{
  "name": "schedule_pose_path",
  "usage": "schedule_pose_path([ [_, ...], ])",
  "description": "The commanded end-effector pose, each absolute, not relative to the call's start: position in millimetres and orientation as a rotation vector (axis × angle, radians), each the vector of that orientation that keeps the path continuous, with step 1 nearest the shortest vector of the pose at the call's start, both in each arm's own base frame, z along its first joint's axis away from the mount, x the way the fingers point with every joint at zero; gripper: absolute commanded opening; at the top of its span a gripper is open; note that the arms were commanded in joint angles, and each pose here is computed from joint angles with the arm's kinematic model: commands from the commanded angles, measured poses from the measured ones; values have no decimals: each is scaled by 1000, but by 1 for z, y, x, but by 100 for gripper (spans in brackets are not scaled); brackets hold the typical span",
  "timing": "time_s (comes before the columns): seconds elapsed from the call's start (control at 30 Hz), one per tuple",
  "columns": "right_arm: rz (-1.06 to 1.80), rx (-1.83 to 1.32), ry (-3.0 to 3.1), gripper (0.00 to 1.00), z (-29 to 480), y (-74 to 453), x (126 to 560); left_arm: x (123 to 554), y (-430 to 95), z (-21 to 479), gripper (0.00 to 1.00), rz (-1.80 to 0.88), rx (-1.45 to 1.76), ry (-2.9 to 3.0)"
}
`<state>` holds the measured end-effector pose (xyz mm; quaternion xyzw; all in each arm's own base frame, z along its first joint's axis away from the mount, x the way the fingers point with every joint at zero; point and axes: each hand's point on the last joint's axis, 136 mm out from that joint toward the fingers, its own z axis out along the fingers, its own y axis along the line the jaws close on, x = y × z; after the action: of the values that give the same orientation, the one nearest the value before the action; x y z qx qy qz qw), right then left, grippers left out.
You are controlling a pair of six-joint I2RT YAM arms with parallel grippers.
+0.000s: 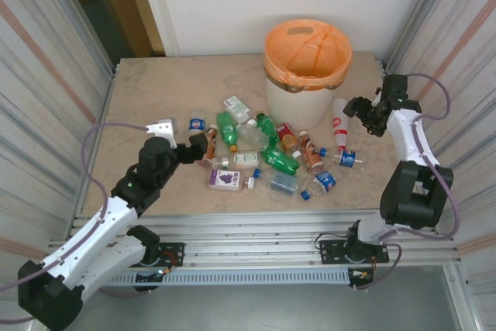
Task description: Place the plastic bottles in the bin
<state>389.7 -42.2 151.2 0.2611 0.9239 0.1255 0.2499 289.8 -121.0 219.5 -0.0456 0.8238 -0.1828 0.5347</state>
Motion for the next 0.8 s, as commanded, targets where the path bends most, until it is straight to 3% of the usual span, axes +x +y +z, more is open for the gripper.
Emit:
schedule_pose_path([
  [0.0, 358, 671, 2541, 83, 137, -39, 403, 291, -120, 221, 99, -473, -158, 1971],
  [0.3, 328, 659, 2660, 82, 91, -35, 426, 294, -116, 212, 99, -476, -201, 2006],
  [0.77, 355, 654, 2718, 78, 61, -31, 458, 296, -119, 211, 99, -501, -207, 2013],
])
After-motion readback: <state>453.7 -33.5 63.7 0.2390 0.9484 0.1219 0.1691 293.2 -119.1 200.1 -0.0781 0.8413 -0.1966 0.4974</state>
